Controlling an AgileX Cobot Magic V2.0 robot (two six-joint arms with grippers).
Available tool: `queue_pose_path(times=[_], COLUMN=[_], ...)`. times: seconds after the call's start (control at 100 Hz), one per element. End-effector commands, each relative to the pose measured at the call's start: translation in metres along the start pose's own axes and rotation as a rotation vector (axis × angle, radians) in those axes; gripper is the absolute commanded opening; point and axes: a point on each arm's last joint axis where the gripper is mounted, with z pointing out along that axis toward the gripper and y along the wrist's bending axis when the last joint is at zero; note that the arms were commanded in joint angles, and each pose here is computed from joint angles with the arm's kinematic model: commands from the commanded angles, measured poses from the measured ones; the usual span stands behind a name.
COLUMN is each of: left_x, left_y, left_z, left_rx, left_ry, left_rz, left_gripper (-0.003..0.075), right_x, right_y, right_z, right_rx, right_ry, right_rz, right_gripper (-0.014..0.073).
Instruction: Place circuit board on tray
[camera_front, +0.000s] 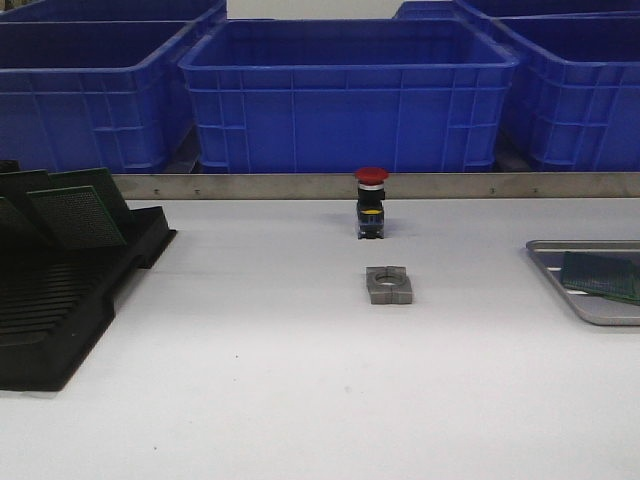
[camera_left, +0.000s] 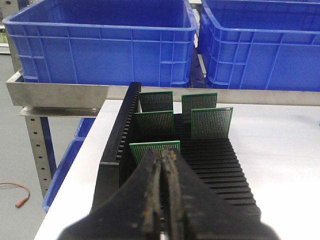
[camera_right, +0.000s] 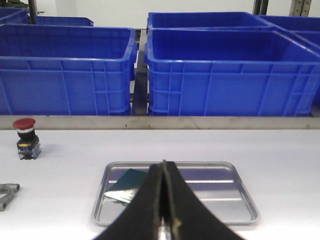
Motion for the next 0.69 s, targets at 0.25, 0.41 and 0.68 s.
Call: queue_pose_path(times=[0.25, 0.41, 0.68], left_x=[0.0074, 0.0074, 0.0074], left_y=[0.0002, 0.0002, 0.0002], left_z=[0.0006, 0.0006, 0.0006], left_rx=[0.011, 0.011, 0.011], left_ry=[-0.064, -0.064, -0.064], left_rz=[-0.019, -0.019, -0.019], left_gripper=[-0.002, -0.002, -0.002], right_x=[-0.0099, -0.0103, -0.0106], right_y=[-0.0002, -0.0002, -0.0002], right_z=[-0.0025, -0.0026, -0.0026], right_rx=[0.007, 0.007, 0.007], right_ry=[-0.122, -0.124, -0.125], right_rz=[-0.027, -0.027, -0.027], right_gripper=[-0.0062, -0.0062, -0.0062])
